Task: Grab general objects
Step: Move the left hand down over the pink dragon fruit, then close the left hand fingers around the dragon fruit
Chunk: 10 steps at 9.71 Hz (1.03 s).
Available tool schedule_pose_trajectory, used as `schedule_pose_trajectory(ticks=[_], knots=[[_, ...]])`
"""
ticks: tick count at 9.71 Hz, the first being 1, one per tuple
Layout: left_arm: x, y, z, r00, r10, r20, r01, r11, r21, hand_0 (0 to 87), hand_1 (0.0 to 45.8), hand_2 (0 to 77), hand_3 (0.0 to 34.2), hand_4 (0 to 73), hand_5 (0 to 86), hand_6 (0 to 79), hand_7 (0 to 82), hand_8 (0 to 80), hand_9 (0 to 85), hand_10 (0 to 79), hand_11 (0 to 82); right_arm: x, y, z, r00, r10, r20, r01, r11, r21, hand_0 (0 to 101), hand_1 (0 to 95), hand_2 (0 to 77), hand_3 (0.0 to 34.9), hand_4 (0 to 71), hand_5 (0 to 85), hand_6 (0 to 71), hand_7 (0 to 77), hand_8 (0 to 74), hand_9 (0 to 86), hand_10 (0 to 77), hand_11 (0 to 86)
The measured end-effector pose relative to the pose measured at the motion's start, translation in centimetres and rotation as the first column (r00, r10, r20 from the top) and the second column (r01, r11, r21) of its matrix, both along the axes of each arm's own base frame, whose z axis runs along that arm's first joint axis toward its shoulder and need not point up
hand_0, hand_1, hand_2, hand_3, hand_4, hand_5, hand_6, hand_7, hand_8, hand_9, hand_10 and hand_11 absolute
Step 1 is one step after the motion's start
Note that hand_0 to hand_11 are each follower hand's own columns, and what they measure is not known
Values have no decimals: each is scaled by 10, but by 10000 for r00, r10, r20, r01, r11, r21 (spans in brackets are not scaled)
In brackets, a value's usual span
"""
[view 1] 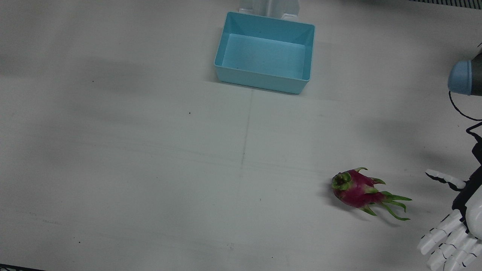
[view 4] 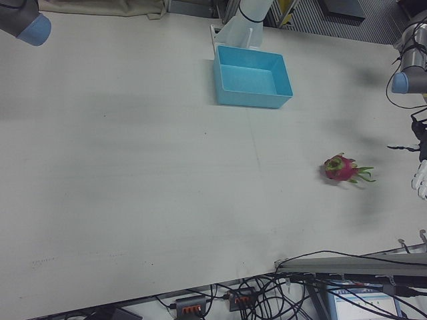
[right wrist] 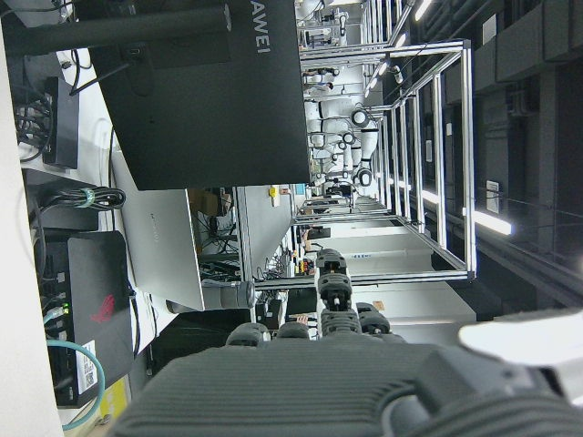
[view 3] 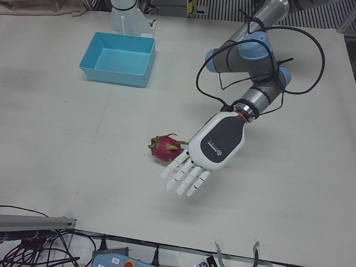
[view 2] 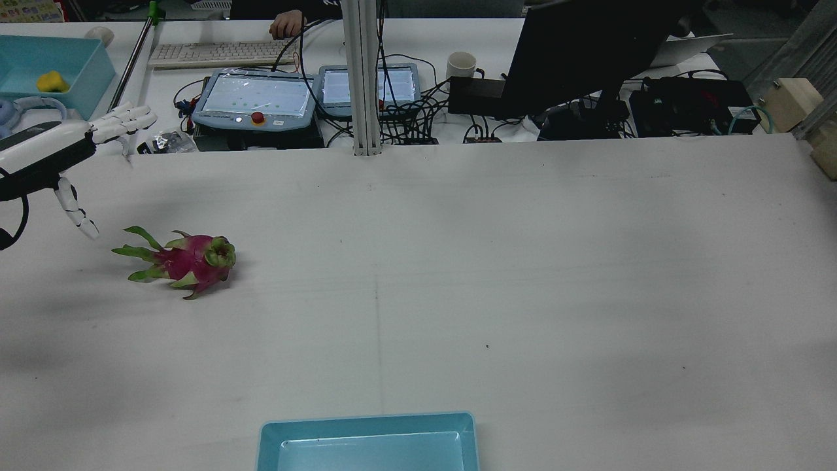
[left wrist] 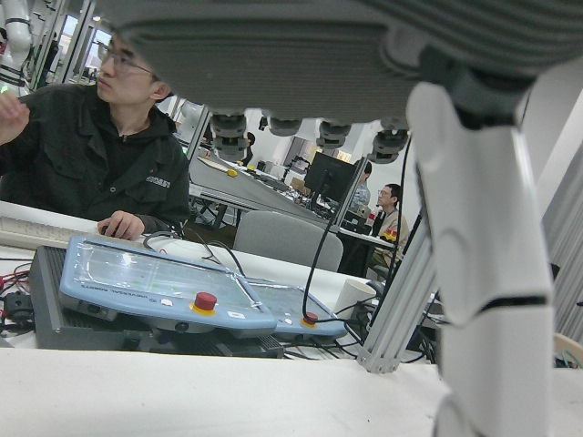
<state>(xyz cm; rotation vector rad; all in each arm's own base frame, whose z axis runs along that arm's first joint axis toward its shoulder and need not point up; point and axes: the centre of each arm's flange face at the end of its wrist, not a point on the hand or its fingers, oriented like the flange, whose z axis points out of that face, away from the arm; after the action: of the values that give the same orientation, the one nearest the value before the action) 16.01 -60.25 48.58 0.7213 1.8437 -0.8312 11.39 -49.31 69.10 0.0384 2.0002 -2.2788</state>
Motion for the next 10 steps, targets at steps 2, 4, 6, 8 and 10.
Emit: schedule_pose_trajectory(ticks=[2, 4, 6, 8, 10], knots=[[22, 16, -16, 9964, 110, 841, -150, 9988, 472, 801, 0, 235, 90, 5, 27, 11, 71, 11, 11, 44, 114, 0, 0, 0, 10000, 4, -1, -4, 10000, 6, 0, 54, 16, 0, 0, 5, 0, 0, 0, 5, 0, 5], [48, 28, -20, 9880, 282, 1518, -405, 9961, 786, 800, 0, 278, 158, 0, 22, 11, 71, 11, 11, 16, 87, 0, 0, 0, 10000, 0, -2, 0, 10000, 1, 0, 54, 16, 0, 0, 5, 0, 0, 0, 5, 0, 5], [76, 41, -19, 9744, 419, 2209, -686, 9910, 1148, 802, 0, 251, 232, 0, 22, 5, 71, 11, 11, 22, 87, 0, 0, 0, 10000, -10, -2, 10, 10000, -5, 0, 54, 16, 0, 0, 5, 0, 0, 0, 5, 0, 5], [98, 48, -12, 9637, 494, 2624, -840, 9889, 1223, 802, 0, 229, 241, 0, 22, 11, 71, 11, 11, 22, 76, 0, 0, 1, 10000, -8, -3, 8, 10000, -16, 0, 54, 16, 0, 0, 5, 0, 0, 0, 5, 0, 5], [124, 56, -6, 9523, 539, 3002, -963, 9871, 1282, 804, 0, 229, 259, 0, 22, 11, 71, 11, 11, 22, 65, 0, 0, 1, 10000, -9, -3, 9, 10000, -18, 0, 54, 16, 0, 0, 5, 0, 0, 0, 5, 0, 5]])
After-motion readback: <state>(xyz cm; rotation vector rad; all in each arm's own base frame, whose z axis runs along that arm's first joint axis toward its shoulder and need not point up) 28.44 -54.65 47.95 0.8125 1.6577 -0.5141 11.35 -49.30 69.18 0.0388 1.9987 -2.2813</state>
